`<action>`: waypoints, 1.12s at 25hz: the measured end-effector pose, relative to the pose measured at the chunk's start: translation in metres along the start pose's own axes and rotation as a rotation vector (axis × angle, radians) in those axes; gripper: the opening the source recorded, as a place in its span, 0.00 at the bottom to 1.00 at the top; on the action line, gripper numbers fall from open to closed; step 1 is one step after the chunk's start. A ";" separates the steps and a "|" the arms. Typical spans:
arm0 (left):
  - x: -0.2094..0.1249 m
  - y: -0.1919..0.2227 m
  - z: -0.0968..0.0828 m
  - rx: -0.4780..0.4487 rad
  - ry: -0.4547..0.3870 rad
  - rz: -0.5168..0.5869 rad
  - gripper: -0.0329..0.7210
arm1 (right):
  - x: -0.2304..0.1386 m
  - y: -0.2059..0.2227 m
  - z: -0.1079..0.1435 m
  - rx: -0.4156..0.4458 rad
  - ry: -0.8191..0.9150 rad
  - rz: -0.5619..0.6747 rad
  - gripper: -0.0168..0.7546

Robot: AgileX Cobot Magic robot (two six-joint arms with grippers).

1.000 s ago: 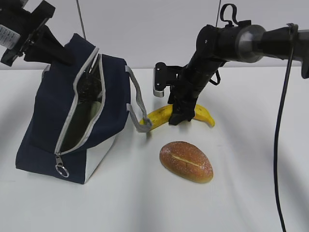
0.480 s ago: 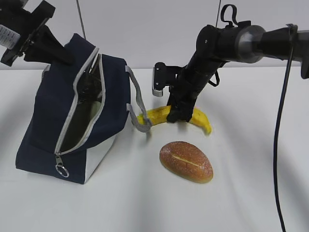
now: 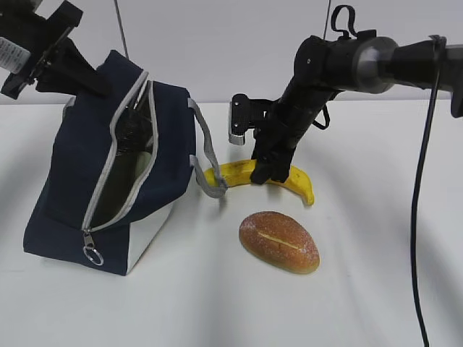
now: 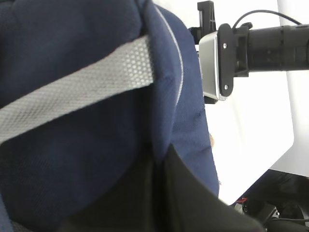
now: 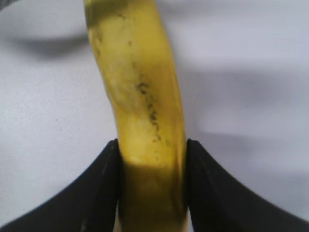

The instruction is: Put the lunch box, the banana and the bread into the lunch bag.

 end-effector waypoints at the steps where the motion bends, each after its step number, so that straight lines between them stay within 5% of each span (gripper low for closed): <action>1: 0.000 0.000 0.000 0.000 0.000 0.000 0.04 | -0.001 0.000 0.000 0.008 0.002 0.003 0.40; 13: 0.002 0.000 -0.002 -0.018 -0.010 -0.013 0.04 | -0.041 -0.080 -0.027 -0.069 0.231 -0.008 0.40; 21: 0.003 0.000 -0.004 -0.036 -0.018 -0.021 0.04 | -0.024 -0.167 -0.024 -0.171 0.500 -0.137 0.40; 28: 0.003 0.000 -0.005 -0.045 -0.023 -0.027 0.04 | 0.006 -0.211 0.000 -0.047 0.616 -0.321 0.40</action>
Point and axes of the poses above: a point on each arm's last joint axis where the gripper is mounted, y pointing out along that axis toward the gripper, z along the wrist's bending axis when the last joint is at zero, x = y × z, the point moved 3 cm from there along y, pointing out along that axis toward the gripper, and after that the axes turned 11 degrees about y, right-handed, at the moved point
